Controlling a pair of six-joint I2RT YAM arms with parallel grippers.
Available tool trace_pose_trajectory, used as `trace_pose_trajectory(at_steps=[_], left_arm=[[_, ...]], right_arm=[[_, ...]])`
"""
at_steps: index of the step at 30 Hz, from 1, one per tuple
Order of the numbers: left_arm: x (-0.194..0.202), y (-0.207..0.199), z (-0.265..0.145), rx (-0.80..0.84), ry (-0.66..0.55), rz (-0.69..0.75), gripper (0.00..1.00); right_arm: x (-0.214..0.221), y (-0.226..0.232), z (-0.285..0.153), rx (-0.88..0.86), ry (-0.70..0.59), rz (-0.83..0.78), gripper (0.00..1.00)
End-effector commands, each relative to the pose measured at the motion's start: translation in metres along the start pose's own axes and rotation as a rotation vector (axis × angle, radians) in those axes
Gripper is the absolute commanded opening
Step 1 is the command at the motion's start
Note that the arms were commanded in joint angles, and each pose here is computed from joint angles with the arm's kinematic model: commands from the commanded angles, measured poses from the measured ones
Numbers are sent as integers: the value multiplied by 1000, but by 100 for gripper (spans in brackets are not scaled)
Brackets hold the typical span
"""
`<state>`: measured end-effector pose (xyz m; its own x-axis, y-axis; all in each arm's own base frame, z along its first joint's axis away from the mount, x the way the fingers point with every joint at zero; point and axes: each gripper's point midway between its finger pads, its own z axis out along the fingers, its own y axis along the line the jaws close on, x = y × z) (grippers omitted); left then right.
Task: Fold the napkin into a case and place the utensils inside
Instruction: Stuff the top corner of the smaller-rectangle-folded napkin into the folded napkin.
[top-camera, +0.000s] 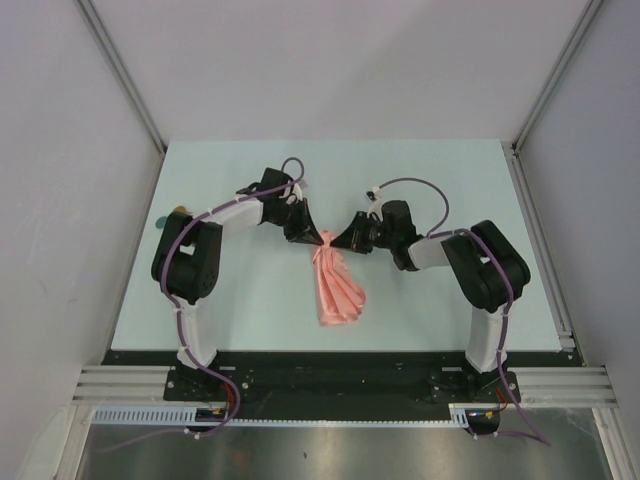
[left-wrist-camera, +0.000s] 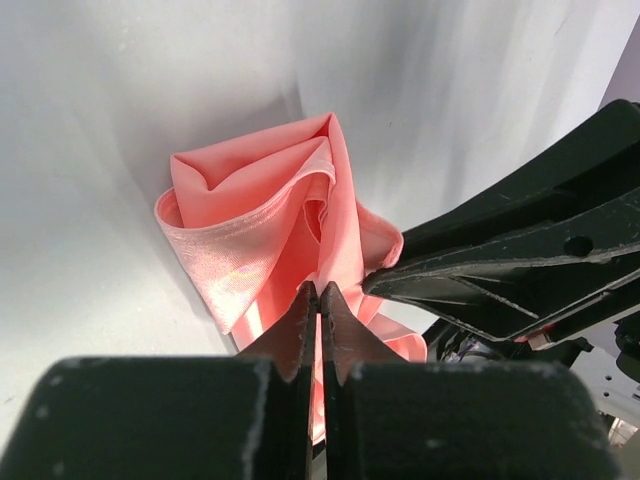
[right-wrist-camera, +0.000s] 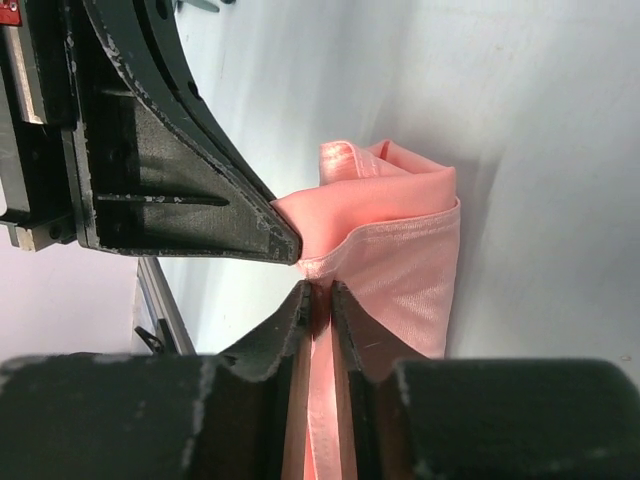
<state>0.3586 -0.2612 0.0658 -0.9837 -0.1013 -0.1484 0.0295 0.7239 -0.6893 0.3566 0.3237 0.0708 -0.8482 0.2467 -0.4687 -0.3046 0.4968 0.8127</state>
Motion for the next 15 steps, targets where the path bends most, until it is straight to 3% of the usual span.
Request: trace_pose_trajectory(at_steps=[1,4,9,15], left_arm=[[-12,-19,-14,54,-41,48,0],[-11,-21,-13,62,-35,48,0],[-11,-22,-13,66,-32,50,0],[-11,-22,-10,69,-25,44,0]], right_arm=[[-23,19,-4,-38,-47,-56,18],[-24,19,-2,-38,-46,-57,23],[-26,26,0,-57,-43,-56,0],[-26,37,7,-74,-33,-53,1]])
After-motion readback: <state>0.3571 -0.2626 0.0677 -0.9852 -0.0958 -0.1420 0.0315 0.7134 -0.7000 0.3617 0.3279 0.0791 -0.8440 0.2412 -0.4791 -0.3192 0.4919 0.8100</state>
